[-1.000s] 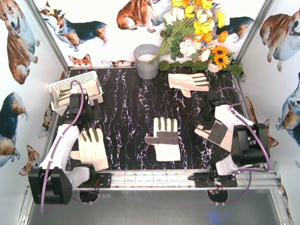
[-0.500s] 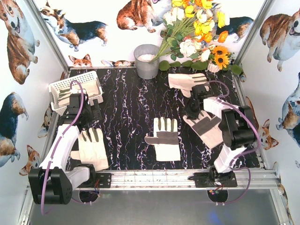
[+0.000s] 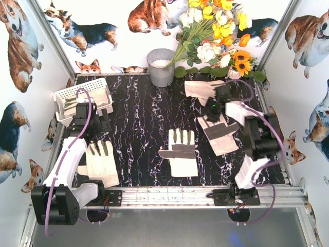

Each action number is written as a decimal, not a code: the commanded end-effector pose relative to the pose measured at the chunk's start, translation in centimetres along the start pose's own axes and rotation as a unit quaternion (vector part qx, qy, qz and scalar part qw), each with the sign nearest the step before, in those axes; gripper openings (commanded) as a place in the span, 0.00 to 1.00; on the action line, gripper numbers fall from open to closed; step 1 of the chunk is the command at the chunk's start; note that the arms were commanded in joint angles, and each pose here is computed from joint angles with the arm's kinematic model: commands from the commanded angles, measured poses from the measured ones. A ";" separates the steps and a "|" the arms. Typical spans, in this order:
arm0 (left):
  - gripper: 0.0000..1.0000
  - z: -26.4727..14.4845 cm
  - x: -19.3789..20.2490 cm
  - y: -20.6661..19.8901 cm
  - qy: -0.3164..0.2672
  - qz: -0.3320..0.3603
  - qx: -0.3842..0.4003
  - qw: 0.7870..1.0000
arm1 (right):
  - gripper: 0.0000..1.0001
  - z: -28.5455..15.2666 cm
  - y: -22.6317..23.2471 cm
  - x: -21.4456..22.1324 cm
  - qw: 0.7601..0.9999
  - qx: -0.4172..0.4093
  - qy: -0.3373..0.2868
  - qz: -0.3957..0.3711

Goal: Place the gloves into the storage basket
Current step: Move the glove to the center of the board, then pick up the glove from the center of the board.

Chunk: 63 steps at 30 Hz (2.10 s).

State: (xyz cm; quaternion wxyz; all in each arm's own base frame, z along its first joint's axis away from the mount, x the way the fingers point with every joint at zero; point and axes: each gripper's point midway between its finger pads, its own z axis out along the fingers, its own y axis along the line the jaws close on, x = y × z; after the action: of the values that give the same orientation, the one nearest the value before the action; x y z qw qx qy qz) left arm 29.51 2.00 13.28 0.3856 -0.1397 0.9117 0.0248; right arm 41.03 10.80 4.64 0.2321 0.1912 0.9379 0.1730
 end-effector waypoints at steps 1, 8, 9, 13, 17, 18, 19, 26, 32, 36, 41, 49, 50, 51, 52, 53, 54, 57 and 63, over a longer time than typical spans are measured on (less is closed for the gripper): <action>0.98 -0.6 -1.4 0.3 -0.025 -0.004 -0.002 1.000 | 0.49 -5.3 -3.0 -2.3 0.998 -0.005 -0.055 0.011; 0.98 -0.7 -1.5 0.1 -0.026 -0.005 0.003 1.000 | 0.56 -9.7 -12.2 -2.6 0.987 0.098 -0.112 0.058; 0.98 -0.7 -1.5 0.1 -0.026 -0.005 0.004 1.000 | 0.56 -10.0 -13.3 -2.8 0.985 0.112 -0.118 0.063; 0.98 -0.8 -1.5 0.2 -0.027 -0.005 0.002 1.000 | 0.55 -9.8 -15.3 -3.1 0.983 0.129 -0.111 0.075; 0.98 -0.8 -1.5 0.3 -0.028 -0.005 0.000 1.000 | 0.53 -8.6 -15.1 -2.7 0.987 0.115 -0.088 0.074; 0.98 -0.8 -1.5 0.3 -0.028 -0.005 0.000 1.000 | 0.52 -8.4 -15.2 -2.7 0.987 0.117 -0.086 0.073; 0.98 -0.8 -1.5 0.3 -0.028 -0.005 -0.001 1.000 | 0.52 -8.1 -15.5 -2.6 0.987 0.120 -0.083 0.073; 0.98 -0.6 -1.3 0.4 -0.025 -0.005 -0.005 1.000 | 0.49 -5.9 -15.8 -1.5 0.989 0.112 -0.045 0.086; 0.98 -0.6 -1.4 0.4 -0.025 -0.002 -0.003 1.000 | 0.19 -5.6 -15.2 -1.0 0.991 0.094 -0.037 0.092; 0.98 -0.8 -1.5 -0.7 -0.032 0.004 0.030 0.999 | 0.00 -7.2 -13.4 -1.7 0.992 0.056 -0.063 0.089; 0.96 -1.5 -1.9 -2.7 -0.049 0.012 0.085 0.995 | 0.00 -10.4 -10.2 -2.4 0.992 -0.006 -0.100 0.076; 0.92 -4.2 -0.6 -10.6 -0.041 0.021 0.191 0.981 | 0.00 -15.2 -4.1 -1.7 0.986 -0.103 -0.125 0.027; 0.92 -5.0 -0.4 -12.1 -0.043 0.021 0.207 0.977 | 0.00 -15.8 -2.9 -1.4 0.985 -0.118 -0.128 0.011; 0.92 -5.8 -0.4 -13.7 -0.045 0.016 0.225 0.973 | 0.00 -16.6 -1.6 -1.2 0.982 -0.134 -0.136 -0.009; 0.92 -6.7 -0.4 -15.2 -0.044 0.002 0.243 0.969 | 0.00 -17.2 -0.3 -0.7 0.978 -0.151 -0.139 -0.030; 0.92 -7.4 -0.5 -16.5 -0.044 -0.018 0.262 0.964 | 0.00 -17.7 0.8 -0.3 0.975 -0.166 -0.143 -0.046; 0.92 -8.4 -0.4 -18.3 -0.039 -0.040 0.291 0.955 | 0.00 -18.2 2.0 0.1 0.971 -0.182 -0.145 -0.063; 0.91 -10.7 -0.4 -22.7 -0.028 -0.109 0.369 0.923 | 0.00 -19.3 4.6 1.8 0.958 -0.213 -0.158 -0.113; 0.91 -13.6 0.4 -29.2 0.008 -0.199 0.454 0.869 | 0.00 -19.2 7.7 5.6 0.937 -0.255 -0.166 -0.172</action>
State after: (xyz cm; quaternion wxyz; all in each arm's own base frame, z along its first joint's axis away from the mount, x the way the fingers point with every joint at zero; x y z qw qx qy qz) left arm 27.51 -24.03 21.43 0.4152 -0.0676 0.8286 -0.3694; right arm 28.84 13.76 20.46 0.4049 0.0225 0.8571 0.3176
